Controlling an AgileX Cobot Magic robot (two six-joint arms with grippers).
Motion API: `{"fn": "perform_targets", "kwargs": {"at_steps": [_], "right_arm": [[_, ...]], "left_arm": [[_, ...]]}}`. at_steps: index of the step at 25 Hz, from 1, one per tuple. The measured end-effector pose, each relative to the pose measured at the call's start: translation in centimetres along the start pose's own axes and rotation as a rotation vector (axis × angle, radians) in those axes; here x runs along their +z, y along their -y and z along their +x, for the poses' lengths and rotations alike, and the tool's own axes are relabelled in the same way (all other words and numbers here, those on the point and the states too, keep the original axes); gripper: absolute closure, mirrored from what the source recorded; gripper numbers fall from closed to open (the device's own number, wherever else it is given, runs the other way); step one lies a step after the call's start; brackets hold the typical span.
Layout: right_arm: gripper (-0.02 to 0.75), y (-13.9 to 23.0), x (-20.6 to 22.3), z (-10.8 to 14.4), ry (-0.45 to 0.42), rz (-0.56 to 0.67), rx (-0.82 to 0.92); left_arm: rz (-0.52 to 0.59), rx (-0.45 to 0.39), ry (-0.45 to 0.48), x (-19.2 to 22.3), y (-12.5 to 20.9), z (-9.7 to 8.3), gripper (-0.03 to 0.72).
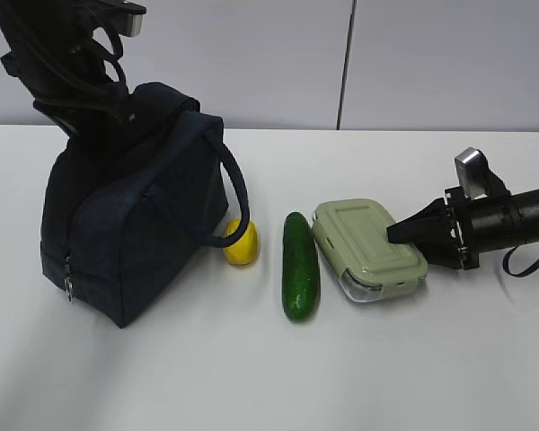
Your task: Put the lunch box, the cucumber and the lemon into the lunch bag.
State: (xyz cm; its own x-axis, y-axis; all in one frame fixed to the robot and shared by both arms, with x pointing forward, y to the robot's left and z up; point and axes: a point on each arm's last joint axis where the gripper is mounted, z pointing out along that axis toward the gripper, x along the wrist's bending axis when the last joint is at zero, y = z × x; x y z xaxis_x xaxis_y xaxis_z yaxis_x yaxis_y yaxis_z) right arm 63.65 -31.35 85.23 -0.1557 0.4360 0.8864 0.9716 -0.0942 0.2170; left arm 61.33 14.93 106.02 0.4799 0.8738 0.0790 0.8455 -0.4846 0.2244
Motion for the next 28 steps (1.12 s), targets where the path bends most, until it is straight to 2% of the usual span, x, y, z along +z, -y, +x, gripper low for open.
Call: {"fn": "perform_targets", "kwargs": {"at_steps": [11, 28], "right_arm": [[0.371, -1.1, -1.1, 1.6, 0.111, -0.05, -0.05], [0.391, -1.1, -1.1, 1.7, 0.117, -0.054, -0.037]], "left_arm": [[0.0, 0.0, -0.001, 0.0, 0.0, 0.0, 0.681], [0.0, -0.001, -0.002, 0.0, 0.0, 0.0, 0.682]]}}
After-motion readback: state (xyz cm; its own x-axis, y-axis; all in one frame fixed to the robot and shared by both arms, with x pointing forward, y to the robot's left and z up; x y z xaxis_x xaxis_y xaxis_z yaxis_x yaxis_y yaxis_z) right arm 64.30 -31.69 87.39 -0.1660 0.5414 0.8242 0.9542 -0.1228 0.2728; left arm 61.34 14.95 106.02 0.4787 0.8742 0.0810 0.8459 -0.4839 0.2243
